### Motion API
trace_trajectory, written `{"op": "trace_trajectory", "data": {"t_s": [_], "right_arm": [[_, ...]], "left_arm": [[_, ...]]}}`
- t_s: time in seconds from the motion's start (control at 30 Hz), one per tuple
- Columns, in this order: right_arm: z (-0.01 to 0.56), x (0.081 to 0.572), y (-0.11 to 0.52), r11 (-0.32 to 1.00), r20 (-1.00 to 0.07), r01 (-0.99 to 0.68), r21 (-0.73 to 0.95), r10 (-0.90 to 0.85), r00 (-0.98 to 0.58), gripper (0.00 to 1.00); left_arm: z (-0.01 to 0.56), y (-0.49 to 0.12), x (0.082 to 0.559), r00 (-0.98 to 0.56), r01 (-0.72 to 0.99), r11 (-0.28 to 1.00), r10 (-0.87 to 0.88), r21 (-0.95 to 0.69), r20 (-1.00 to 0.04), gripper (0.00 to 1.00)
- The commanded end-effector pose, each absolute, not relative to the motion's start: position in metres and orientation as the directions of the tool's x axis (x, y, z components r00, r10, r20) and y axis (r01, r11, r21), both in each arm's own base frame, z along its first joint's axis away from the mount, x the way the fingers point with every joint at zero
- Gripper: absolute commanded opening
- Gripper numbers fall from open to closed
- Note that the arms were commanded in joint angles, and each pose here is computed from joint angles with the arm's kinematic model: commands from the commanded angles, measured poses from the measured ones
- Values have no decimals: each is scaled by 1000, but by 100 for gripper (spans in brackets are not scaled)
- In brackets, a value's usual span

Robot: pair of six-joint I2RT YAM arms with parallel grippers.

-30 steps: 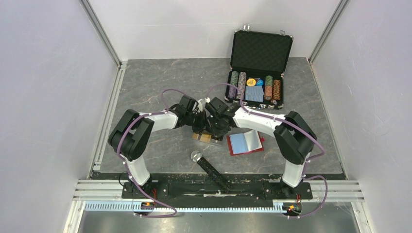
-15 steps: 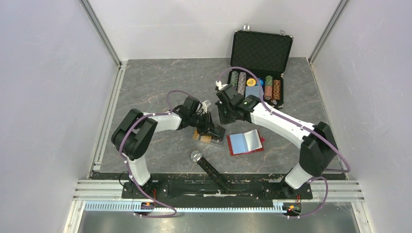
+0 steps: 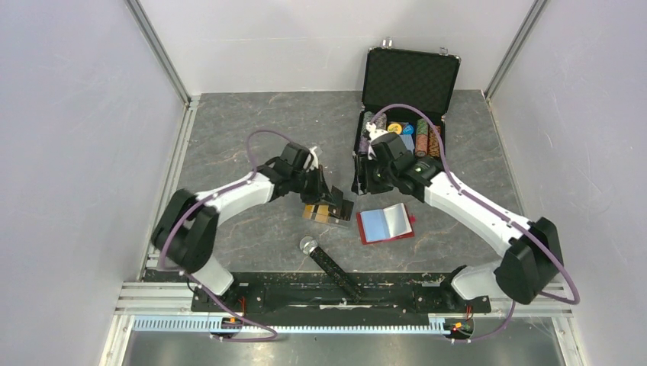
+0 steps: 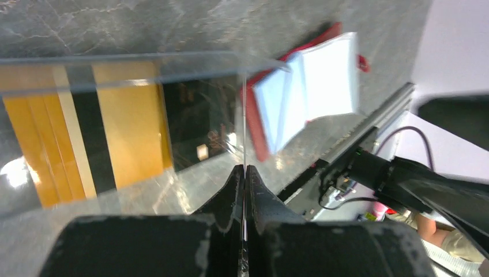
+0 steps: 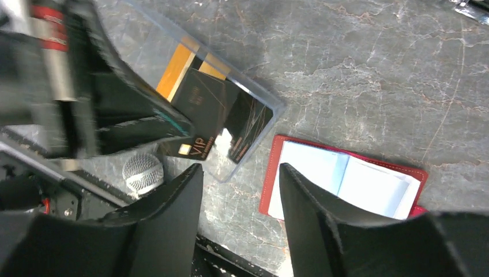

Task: Put the credit cards into the card holder
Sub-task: Pick up the credit card from the storage box.

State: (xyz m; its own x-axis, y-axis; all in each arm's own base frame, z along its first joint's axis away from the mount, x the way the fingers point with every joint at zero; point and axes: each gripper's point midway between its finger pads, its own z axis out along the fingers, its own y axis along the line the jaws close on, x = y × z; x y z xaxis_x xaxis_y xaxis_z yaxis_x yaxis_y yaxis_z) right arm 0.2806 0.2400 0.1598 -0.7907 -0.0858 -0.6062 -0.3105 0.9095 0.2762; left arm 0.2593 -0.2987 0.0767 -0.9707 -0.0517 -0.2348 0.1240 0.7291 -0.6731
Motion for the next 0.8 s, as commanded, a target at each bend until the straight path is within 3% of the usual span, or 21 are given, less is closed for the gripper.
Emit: {"op": "trace_trajectory", "data": {"t_s": [0.0, 0.17, 0.3, 0.37, 0.4, 0.5, 0.77], "right_arm": [[195, 278, 251, 807, -675, -388, 445, 18, -737, 61], [220, 265, 257, 657, -678, -452, 603, 124, -724, 85], [245, 251, 273, 473, -663, -523, 709, 194, -723, 88], [257, 244, 278, 398, -651, -543, 739, 218, -727, 86], [260, 241, 281, 363, -643, -549, 753, 223, -733, 79], [270, 231, 288, 262, -617, -563, 784, 229, -753, 73], [275, 217, 297, 124, -558, -545, 830, 226, -798, 54]], "left_arm": [[159, -284, 279, -881, 229, 724, -129, -651, -454, 2], [213, -274, 263, -844, 278, 607, -216, -745, -491, 2], [243, -278, 237, -855, 323, 436, -247, -840, -457, 2], [255, -279, 226, -855, 349, 375, -248, -859, -456, 2], [261, -279, 223, -849, 363, 352, -258, -863, -462, 2], [271, -277, 214, -844, 374, 299, -284, -878, -456, 2], [279, -278, 204, -854, 380, 212, -295, -900, -430, 2]]}}
